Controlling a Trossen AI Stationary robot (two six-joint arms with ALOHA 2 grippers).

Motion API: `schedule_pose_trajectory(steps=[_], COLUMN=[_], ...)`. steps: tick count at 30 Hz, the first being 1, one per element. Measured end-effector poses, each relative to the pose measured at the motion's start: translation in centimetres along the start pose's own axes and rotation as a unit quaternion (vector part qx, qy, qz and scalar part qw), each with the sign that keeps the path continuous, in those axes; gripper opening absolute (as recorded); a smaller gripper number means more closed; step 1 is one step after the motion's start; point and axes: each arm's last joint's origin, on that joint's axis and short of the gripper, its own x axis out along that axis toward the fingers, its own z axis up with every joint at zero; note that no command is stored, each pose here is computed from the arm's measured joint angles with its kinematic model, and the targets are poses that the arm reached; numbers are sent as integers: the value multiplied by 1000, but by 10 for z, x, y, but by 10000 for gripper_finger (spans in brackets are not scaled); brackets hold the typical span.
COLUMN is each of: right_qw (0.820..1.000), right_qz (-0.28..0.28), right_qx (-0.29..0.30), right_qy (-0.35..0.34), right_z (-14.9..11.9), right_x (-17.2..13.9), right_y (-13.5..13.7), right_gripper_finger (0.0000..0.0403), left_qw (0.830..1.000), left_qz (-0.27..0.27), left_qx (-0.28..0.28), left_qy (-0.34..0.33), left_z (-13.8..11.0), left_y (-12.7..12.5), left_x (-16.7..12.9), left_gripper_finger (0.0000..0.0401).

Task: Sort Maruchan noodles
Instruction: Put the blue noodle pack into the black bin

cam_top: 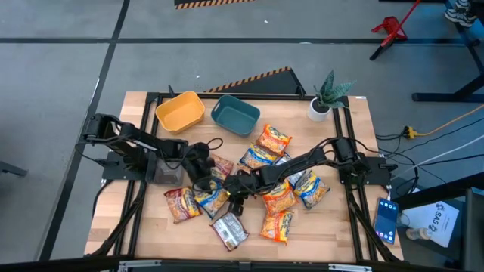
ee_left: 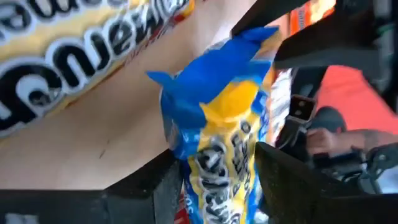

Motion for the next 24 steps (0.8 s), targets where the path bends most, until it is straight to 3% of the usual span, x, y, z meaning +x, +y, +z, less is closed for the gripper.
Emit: schedule_pose_trajectory(steps=[14, 24], right_qw=[1000, 997], right_qz=[14, -26], right_qx=[-17, -66], right_qy=[-7, -13], right_z=[10, 47], right_x=[-13, -35], right_y=[-1, 0], right_gripper_finger=[127, 127], left_qw=[994, 988], left_qz=[-74, -100], left_qx=[-83, -115], left_qy=[2, -17], left_z=[14, 26], left_y=[-7, -8], left_x=[-11, -21], left_gripper_finger=[182, 172])
